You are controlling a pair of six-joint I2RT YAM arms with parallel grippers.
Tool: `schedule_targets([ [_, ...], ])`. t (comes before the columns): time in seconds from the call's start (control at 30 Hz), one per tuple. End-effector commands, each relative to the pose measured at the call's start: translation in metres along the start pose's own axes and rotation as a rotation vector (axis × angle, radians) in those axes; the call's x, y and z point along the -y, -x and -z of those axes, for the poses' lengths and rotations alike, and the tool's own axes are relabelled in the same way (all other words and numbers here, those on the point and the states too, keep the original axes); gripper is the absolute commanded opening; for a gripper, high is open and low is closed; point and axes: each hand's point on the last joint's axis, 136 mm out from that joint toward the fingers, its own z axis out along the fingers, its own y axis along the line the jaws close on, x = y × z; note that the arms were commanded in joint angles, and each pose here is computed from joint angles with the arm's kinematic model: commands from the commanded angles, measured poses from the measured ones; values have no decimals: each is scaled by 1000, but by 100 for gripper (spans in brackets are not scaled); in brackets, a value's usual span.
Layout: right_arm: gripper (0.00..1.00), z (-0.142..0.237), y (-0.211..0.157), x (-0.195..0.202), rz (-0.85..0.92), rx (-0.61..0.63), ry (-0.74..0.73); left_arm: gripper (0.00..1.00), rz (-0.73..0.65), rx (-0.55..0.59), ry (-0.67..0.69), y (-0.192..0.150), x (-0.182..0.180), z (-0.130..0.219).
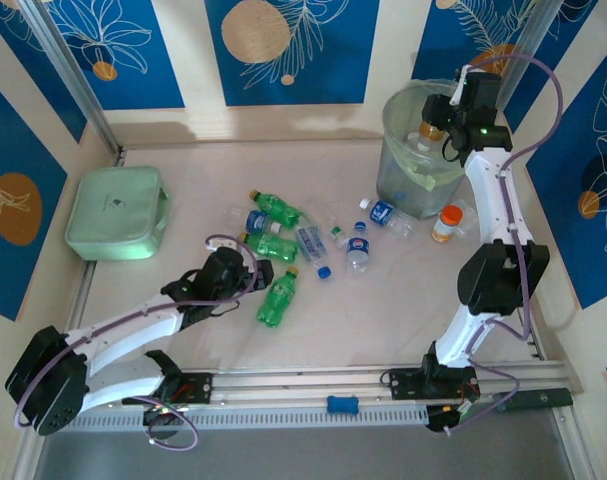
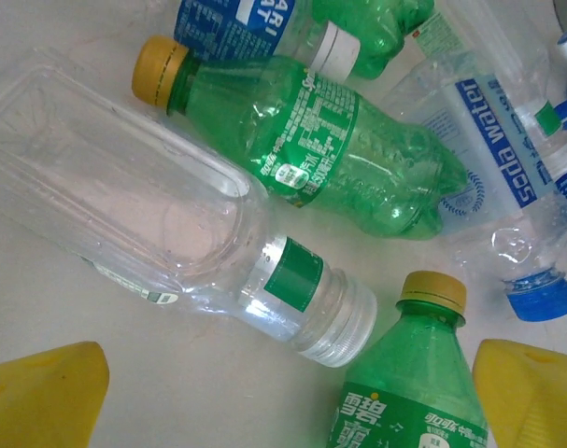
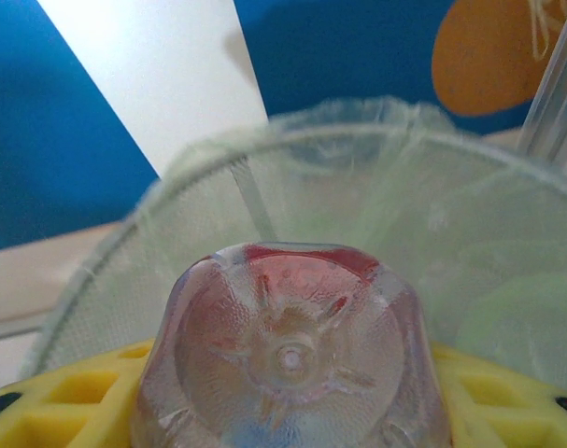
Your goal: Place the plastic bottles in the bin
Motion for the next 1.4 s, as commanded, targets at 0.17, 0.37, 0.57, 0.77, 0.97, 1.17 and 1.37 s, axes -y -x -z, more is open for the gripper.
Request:
schedule_targets([
  [0.17, 52, -14, -12, 0, -39, -81, 15, 99, -13, 69, 29, 13, -8, 10],
  [0.37, 68, -7, 3, -6, -43, -63, 33, 99, -13, 75, 26, 16, -6, 12],
  [0.57, 80, 22, 27, -19, -35, -4, 64, 99, -26, 78, 23, 20, -3, 13],
  [0.77, 81, 63, 34, -51, -20, 65, 145, 99, -30, 81, 14, 21, -2, 15],
  [0.97, 83, 100, -2, -95, -67, 86, 300, 99, -64, 40, -47, 15, 10, 15],
  [1.17, 84, 122, -74, -128, -146, -6, 410, 99, -128, -42, -82, 3, 18, 15],
  [1.37, 88, 131, -152, -135, -259, -105, 467, 99, -152, -92, -70, -6, 15, 18],
])
